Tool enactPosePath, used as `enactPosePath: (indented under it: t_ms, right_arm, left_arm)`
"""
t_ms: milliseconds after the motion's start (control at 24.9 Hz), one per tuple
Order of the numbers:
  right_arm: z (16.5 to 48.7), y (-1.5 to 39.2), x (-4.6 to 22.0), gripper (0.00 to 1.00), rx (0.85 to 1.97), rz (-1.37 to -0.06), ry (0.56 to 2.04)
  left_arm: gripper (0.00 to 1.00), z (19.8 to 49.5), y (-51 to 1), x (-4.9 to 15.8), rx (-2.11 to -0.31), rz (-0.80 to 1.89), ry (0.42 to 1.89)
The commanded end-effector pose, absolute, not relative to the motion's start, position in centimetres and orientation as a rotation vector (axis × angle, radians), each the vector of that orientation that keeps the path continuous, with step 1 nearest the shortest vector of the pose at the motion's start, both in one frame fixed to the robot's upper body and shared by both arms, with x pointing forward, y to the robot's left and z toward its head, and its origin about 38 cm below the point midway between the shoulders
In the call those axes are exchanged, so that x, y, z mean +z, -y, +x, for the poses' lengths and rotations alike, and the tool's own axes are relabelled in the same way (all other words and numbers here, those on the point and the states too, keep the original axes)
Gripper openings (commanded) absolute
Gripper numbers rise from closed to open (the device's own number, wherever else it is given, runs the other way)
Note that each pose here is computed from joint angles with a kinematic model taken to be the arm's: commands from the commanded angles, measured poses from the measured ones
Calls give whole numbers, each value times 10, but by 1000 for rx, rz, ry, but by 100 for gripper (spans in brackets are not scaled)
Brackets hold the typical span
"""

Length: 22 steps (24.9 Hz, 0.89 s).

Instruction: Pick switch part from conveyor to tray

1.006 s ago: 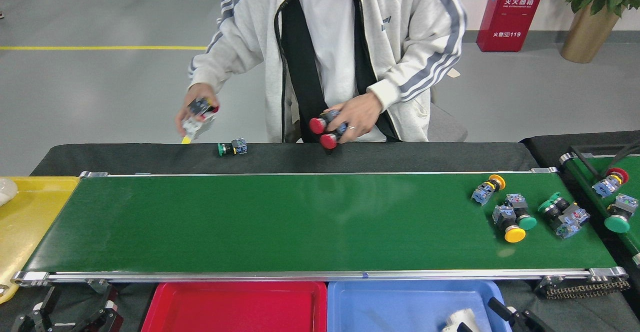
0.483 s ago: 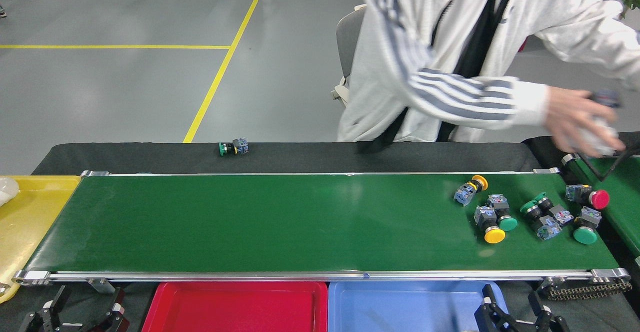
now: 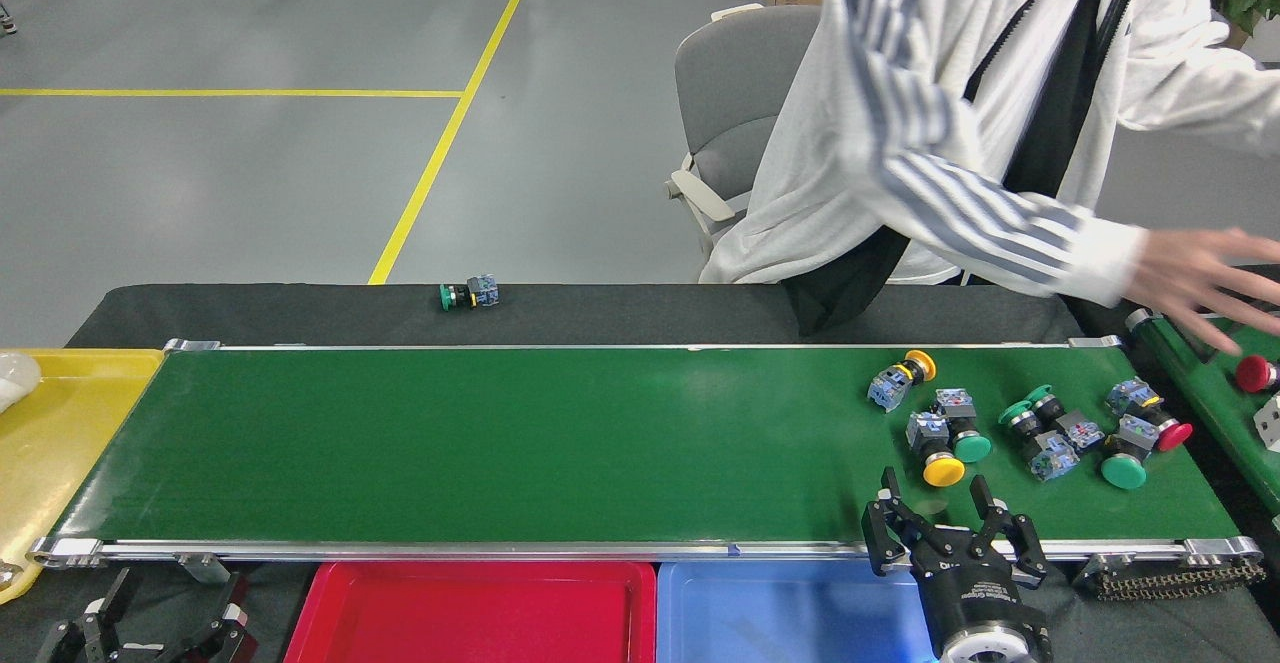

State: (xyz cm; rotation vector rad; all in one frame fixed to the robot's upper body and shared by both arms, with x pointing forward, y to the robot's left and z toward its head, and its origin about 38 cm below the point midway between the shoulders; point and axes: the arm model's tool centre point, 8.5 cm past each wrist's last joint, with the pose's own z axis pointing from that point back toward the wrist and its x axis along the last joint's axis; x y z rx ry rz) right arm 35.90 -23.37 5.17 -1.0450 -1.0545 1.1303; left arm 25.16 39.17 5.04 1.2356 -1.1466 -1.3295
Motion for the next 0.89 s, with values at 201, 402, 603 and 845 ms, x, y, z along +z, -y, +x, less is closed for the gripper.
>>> enactPosePath:
  t_ms: [201, 402, 603, 845]
  right_arm:
    - [388, 228, 52, 95, 1153, -1034, 1047]
    - [410, 221, 50, 95, 1163, -1013, 1042]
    - [431, 219, 52, 95, 1170, -1004, 1035]
    - [454, 195, 50, 60, 1231, -968, 1042]
  left_arm:
    - [100, 255, -394, 57, -1331, 1256, 1160]
    - [100, 256, -394, 57, -1333, 1255, 1160]
    - [100, 259, -394, 59, -1329, 1260, 1166]
    - [100, 262, -394, 60, -1328, 1265, 1171]
